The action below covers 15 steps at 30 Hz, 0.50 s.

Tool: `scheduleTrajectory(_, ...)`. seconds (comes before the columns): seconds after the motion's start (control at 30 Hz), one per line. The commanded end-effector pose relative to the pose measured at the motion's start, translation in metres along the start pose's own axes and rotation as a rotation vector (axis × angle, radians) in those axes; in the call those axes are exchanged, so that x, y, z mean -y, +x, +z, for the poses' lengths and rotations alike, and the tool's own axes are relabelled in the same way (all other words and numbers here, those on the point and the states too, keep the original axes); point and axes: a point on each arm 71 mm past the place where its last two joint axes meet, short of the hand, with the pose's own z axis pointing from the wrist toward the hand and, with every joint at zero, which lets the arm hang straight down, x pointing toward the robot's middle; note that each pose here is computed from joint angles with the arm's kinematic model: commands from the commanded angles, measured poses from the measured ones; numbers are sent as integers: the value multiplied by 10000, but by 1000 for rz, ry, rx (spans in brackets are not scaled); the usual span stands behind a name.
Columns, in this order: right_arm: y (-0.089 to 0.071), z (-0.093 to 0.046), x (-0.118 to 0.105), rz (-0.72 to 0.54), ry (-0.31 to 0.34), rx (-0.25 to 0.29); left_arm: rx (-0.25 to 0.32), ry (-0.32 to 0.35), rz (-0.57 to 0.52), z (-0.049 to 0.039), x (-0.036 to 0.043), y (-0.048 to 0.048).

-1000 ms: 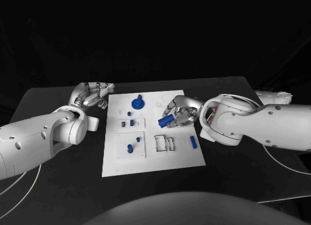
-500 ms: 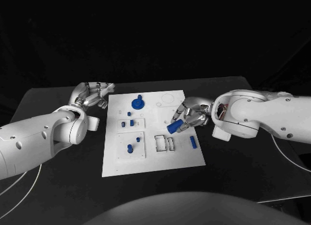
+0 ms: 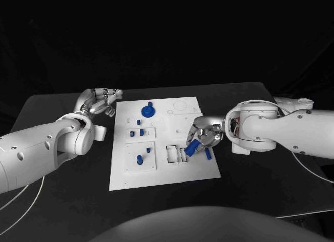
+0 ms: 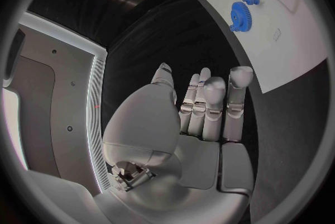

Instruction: Assemble the parts on the task board

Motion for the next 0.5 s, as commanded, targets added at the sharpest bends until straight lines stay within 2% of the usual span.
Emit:
scheduleTrajectory(0.03, 33, 23, -9, -221, -18, -10, -12, 9, -3, 6, 13, 21)
scheduleTrajectory(0.27, 94, 94, -33, -368, -29, -9, -14, 8, -3, 7, 11, 20)
scheduleTrajectory(0.5, 138, 138, -87, -426, -63, -23, -13, 7, -3, 5, 8, 14)
